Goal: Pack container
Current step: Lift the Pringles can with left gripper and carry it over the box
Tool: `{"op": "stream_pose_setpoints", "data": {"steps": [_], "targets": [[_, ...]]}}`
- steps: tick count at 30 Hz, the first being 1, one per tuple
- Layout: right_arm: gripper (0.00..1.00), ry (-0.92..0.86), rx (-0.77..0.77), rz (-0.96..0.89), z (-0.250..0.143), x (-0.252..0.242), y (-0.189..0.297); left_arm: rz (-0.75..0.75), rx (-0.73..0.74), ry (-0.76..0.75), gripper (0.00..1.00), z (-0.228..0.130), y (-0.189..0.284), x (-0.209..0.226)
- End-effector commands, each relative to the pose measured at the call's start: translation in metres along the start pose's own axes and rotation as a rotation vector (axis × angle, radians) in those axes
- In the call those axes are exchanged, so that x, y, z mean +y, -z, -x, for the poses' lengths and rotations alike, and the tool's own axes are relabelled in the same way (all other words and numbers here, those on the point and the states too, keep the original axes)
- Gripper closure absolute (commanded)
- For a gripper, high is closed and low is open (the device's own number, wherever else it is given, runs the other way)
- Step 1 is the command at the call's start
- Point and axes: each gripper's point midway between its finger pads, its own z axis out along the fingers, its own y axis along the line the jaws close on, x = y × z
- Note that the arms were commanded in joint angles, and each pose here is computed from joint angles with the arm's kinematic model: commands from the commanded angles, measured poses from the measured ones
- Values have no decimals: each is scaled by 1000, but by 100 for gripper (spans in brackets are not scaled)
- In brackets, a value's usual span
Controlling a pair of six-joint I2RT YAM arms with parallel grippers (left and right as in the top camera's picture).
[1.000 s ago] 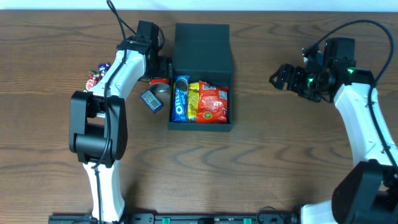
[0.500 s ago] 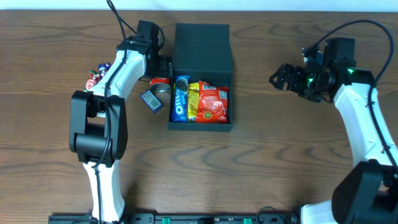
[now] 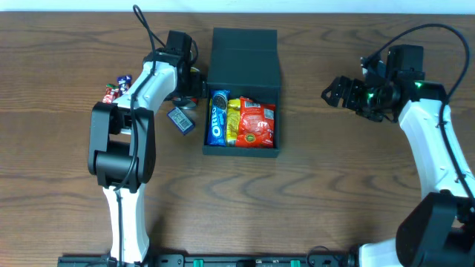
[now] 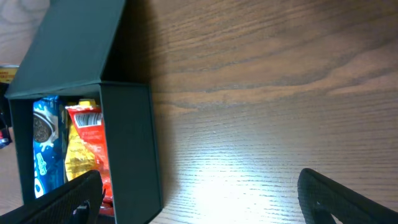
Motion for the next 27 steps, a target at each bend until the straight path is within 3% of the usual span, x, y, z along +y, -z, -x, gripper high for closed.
{"op": "stream_pose_setpoints", "data": {"steps": [1, 7, 27], "targets": [[1, -2, -26, 13, 6, 5, 8, -3, 3, -18, 22, 1, -2, -1], [1, -2, -26, 13, 6, 5, 8, -3, 3, -19, 31, 2, -1, -2], [1, -20, -30, 13, 8, 5, 8, 29, -99, -53, 36, 61, 79, -10]]}}
